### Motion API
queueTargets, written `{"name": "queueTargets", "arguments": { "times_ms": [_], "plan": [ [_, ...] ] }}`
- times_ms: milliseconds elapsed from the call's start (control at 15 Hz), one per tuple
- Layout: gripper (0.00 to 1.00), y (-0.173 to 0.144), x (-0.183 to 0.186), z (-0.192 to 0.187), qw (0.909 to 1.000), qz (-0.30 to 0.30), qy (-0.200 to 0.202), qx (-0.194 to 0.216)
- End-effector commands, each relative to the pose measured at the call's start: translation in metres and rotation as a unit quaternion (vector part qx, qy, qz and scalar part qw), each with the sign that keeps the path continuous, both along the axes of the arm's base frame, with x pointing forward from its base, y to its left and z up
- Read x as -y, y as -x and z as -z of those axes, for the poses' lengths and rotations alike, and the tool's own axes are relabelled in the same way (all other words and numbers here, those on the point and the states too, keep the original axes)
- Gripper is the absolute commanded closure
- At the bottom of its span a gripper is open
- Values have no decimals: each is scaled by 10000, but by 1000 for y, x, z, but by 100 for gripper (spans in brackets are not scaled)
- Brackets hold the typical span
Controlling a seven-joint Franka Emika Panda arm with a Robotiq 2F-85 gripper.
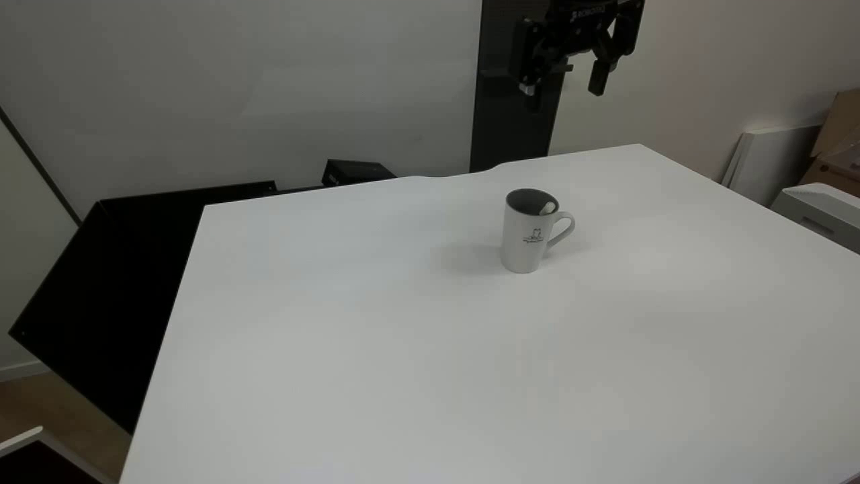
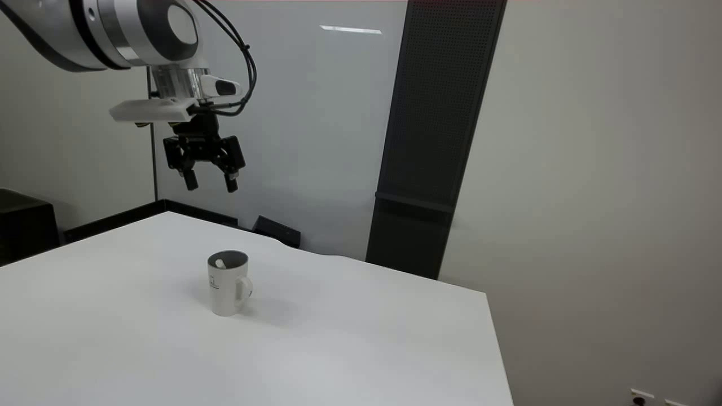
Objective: Remove the marker from the white mug
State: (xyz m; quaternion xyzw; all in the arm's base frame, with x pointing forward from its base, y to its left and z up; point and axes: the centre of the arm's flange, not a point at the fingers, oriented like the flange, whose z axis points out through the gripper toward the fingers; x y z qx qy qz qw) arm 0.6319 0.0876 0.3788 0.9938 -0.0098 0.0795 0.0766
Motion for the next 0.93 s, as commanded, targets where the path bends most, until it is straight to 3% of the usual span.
{"name": "queueTargets", "arguments": {
  "times_ms": [0, 600, 733, 867],
  "plan": [
    [0, -7, 15, 8, 9995, 196, 75, -218],
    [0, -1, 16, 14, 9997, 138, 64, -193],
    [0, 1, 15, 22, 9997, 85, 215, -67],
    [0, 3, 13, 32, 9997, -259, 8, 43]
  ]
}}
